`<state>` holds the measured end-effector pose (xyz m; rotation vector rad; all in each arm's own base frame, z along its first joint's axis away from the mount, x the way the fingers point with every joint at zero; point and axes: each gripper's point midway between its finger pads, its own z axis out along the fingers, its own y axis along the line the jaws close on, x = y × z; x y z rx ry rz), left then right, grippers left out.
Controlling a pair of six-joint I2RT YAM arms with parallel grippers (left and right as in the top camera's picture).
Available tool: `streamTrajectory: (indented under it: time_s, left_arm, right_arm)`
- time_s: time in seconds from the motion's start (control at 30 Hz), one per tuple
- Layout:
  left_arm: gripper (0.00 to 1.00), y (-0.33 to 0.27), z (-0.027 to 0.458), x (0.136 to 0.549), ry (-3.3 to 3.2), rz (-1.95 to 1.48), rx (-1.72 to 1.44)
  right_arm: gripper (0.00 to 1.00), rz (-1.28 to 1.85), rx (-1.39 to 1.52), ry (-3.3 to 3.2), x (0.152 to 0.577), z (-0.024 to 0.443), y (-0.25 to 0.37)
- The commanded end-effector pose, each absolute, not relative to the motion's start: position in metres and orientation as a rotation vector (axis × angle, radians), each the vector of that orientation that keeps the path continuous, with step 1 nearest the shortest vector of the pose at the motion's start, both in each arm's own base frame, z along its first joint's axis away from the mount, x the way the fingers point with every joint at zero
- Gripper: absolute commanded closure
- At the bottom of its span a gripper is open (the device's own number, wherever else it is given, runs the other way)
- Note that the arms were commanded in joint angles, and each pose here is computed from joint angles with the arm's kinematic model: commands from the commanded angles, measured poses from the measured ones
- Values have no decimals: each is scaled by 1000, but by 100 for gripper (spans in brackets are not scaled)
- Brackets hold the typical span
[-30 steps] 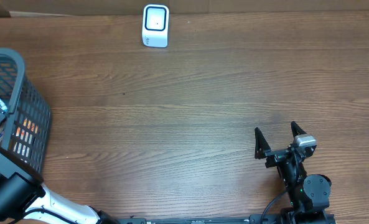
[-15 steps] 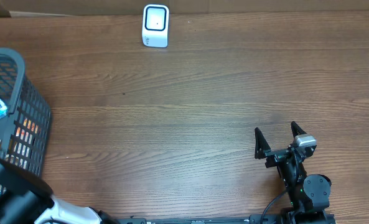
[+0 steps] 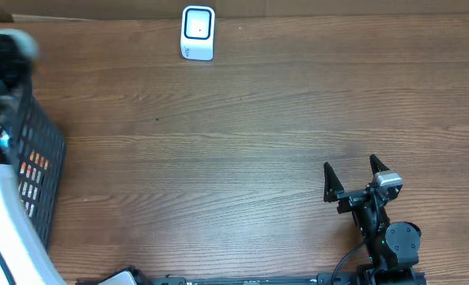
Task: Scan the item barcode
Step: 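Carry the jar with the left gripper and set it on the table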
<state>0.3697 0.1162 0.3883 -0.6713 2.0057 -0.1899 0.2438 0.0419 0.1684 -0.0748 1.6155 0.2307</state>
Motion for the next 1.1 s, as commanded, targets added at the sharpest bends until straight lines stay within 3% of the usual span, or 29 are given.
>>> streamTrajectory:
  time_s: [0.0, 0.17, 0.43, 0.77, 0.83, 0.93, 1.07]
  left_arm:
    - [42, 43, 358, 376, 2183, -277, -519]
    - [42, -67, 237, 375, 2582, -324, -240]
    - [41, -138, 116, 385, 2805, -147, 21]
    - [33, -187, 44, 388, 2863, -70, 190]
    - [27, -188, 36, 386, 2879, -61, 197]
    - [0, -188, 36, 387, 2876, -58, 214]
    - [0, -191, 80, 406, 2785, -99, 226]
  right_arm:
    - [0, 227, -73, 1616, 244, 166, 42]
    - [0, 227, -73, 1616, 244, 166, 42]
    - [0, 227, -73, 1616, 244, 166, 42]
    - [0, 227, -73, 1616, 244, 166, 42]
    - [0, 227, -73, 1616, 244, 166, 42]
    - [0, 227, -73, 1616, 244, 166, 42]
    - [0, 227, -73, 1616, 244, 166, 42]
